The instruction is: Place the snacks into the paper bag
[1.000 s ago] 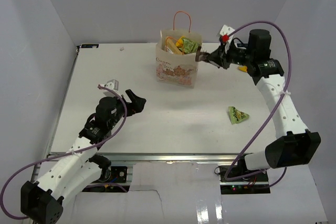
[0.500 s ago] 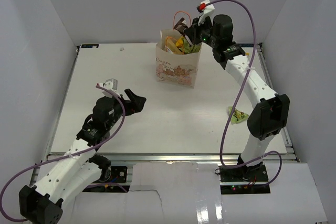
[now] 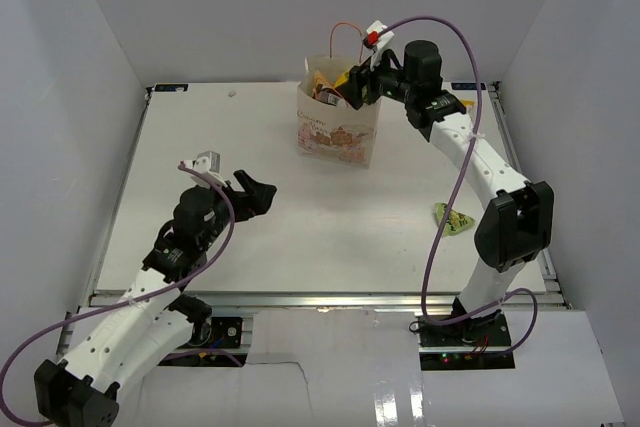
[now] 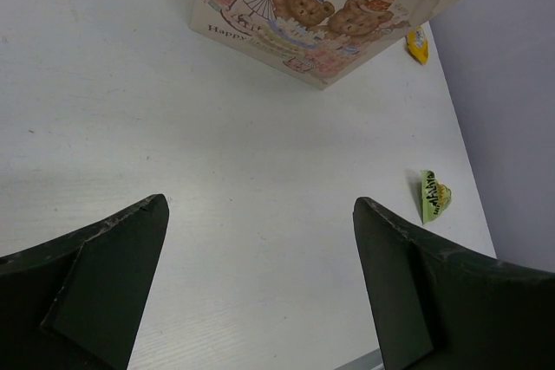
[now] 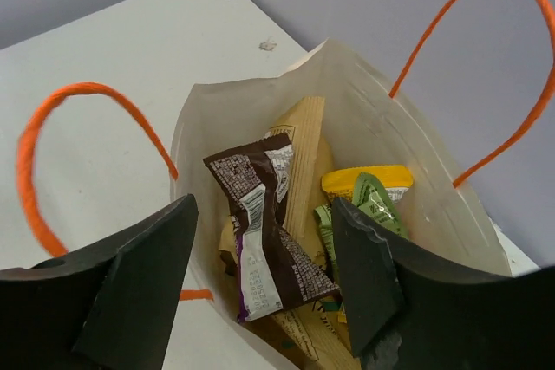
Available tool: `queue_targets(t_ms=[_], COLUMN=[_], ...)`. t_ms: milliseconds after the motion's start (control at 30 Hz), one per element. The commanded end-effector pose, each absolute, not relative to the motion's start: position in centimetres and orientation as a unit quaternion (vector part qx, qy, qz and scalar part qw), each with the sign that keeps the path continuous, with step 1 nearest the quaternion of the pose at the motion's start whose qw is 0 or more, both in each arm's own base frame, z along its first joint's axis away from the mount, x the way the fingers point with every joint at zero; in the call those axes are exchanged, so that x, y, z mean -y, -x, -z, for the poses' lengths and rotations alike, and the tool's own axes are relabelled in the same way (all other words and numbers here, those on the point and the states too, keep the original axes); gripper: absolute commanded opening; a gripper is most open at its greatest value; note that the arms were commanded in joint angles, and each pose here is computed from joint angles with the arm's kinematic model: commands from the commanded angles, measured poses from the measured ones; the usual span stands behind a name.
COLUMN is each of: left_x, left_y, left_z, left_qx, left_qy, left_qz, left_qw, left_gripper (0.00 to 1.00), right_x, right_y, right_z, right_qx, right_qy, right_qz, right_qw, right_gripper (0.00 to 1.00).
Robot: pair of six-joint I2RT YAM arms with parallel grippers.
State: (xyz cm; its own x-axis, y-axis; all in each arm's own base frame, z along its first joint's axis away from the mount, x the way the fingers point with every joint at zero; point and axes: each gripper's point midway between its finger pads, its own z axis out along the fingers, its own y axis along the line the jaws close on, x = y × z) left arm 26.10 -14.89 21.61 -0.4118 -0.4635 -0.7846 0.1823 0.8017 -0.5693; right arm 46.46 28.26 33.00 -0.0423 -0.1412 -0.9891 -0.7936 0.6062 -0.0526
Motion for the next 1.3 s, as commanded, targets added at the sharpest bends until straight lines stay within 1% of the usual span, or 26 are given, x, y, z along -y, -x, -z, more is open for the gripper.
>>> queue_targets(t_ms=[0,67,100,133,233,300,333,400,433,467,500,533,633,667,800,867,1000,1033,1133,1167,1233,1267], left_x=[15.2,15.3,15.3,15.3,15.3,15.3,15.3,15.2,15.2,15.3,15.3,15.4,15.7,15.8,16.3,16.5,16.6,16.6,16.4,16.4,16.2,16.1], left_y=[-26.4,-26.5,-26.6,-26.6,-26.5,-26.5,-26.4,-26.4,-26.4,-26.5,-26.5,-26.6,-26.9,-26.9,-27.1,-27.2,-27.2,-27.2,-27.0,-26.9,-26.7,-26.6], left_z=[-21.4,-21.5,-21.5,-21.4,-21.3,-21.0,-20.9,-20.7,-20.6,-20.6,-20.4,-20.1,-19.7,-19.5,-19.0,-19.1,-18.9,-18.9,-19.0,-19.0,-19.0,-19.0], left_qx=[-0.786,-0.786,-0.786,-0.787,-0.787,-0.787,-0.787,-0.786,-0.786,-0.785,-0.786,-0.788,-0.792,-0.794,-0.798,-0.798,-0.800,-0.800,-0.799,-0.799,-0.798,-0.798], left_qy=[0.081,0.076,0.074,0.072,0.070,0.071,0.071,0.073,0.073,0.074,0.074,0.074,0.072,0.072,0.068,0.065,0.061,0.060,0.060,0.060,0.062,0.064], left_qz=[0.302,0.301,0.301,0.299,0.300,0.299,0.299,0.300,0.300,0.301,0.301,0.300,0.301,0.302,0.306,0.309,0.308,0.308,0.308,0.308,0.308,0.307], left_qw=[0.534,0.535,0.535,0.535,0.535,0.534,0.534,0.536,0.536,0.536,0.535,0.533,0.526,0.523,0.514,0.514,0.511,0.511,0.513,0.513,0.515,0.515], left_gripper=[0.98,0.98,0.98,0.98,0.98,0.98,0.98,0.98,0.98,0.98,0.98,0.98,0.98,0.98,0.98,0.98,0.98,0.98,0.98,0.98,0.98,0.98], right_x=[-26.9,-25.3,-24.9,-23.4,-20.0,-17.2,-16.0,-13.6,-12.5,-10.6,-9.5,-7.6,-4.9,-3.9,-2.0,-0.9,-0.3,-0.2,-0.1,0.2,0.4,0.6], right_y=[-45.0,-45.2,-44.5,-44.7,-44.0,-44.0,-43.4,-42.4,-40.7,-40.2,-39.3,-37.1,-33.7,-31.6,-28.8,-28.2,-27.7,-27.7,-28.2,-28.2,-28.5,-28.6], right_z=[-38.1,-38.9,-39.7,-40.0,-38.4,-36.9,-33.1,-29.7,-25.3,-23.3,-21.2,-17.6,-13.4,-11.8,-9.6,-8.8,-7.2,-6.9,-5.9,-5.3,-4.6,-4.4], right_qx=[-0.606,-0.604,-0.594,-0.598,-0.634,-0.670,-0.713,-0.750,-0.795,-0.826,-0.849,-0.888,-0.927,-0.935,-0.933,-0.929,-0.927,-0.927,-0.925,-0.927,-0.927,-0.927], right_qy=[0.388,0.384,0.394,0.390,0.381,0.353,0.336,0.340,0.326,0.305,0.293,0.269,0.239,0.237,0.275,0.297,0.320,0.324,0.333,0.332,0.335,0.335], right_qz=[-0.265,-0.268,-0.279,-0.277,-0.279,-0.253,-0.249,-0.193,-0.184,-0.140,-0.122,-0.088,-0.042,-0.027,0.013,0.037,0.024,0.024,0.024,0.026,0.030,0.034], right_qw=[0.642,0.645,0.643,0.643,0.612,0.602,0.563,0.535,0.478,0.453,0.423,0.363,0.288,0.262,0.234,0.217,0.192,0.188,0.179,0.171,0.167,0.168], right_gripper=[0.71,0.72,0.72,0.72,0.72,0.70,0.68,0.66,0.66,0.66,0.65,0.64,0.62,0.63,0.64,0.64,0.61,0.56,0.47,0.47,0.42,0.41])
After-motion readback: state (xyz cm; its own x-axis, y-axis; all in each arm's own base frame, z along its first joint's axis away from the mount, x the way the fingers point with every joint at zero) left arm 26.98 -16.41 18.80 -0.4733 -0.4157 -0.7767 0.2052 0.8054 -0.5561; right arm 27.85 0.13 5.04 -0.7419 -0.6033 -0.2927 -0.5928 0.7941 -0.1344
